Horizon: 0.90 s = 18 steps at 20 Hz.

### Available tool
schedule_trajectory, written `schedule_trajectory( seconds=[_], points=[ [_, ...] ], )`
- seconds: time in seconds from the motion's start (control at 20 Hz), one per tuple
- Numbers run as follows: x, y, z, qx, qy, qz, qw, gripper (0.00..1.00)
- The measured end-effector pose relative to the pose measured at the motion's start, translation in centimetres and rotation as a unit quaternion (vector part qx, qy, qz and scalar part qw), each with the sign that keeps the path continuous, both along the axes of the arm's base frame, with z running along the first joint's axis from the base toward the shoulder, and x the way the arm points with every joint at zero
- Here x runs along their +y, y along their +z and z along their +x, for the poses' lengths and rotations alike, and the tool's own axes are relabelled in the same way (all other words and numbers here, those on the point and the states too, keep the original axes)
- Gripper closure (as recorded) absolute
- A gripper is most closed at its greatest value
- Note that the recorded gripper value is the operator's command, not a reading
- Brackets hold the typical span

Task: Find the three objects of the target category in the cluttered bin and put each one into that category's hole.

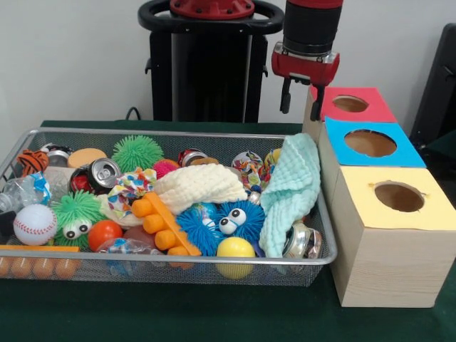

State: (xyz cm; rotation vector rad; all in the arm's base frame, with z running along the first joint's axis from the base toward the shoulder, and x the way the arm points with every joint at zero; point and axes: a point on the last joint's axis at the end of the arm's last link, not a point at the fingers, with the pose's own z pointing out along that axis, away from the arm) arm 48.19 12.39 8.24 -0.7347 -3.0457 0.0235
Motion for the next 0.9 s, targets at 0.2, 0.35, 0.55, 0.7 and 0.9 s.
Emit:
schedule_trajectory(
  seconds=[0.2, 0.35, 0.55, 0.7, 0.9],
  points=[
    [-0.1, 0.2, 0.9, 0.005, 0.000, 0.003, 1.0000, 0.00],
    [-0.1, 0.1, 1.5, 0.001, 0.000, 0.002, 1.0000, 0.00],
    [-0.1, 0.1, 1.9, -0.002, 0.000, 0.002, 1.0000, 0.00],
    [-0.1, 0.1, 1.9, -0.002, 0.001, 0.002, 1.0000, 0.00],
    [-0.1, 0.1, 1.9, -0.002, 0.001, 0.002, 1.0000, 0.00]
  ],
)
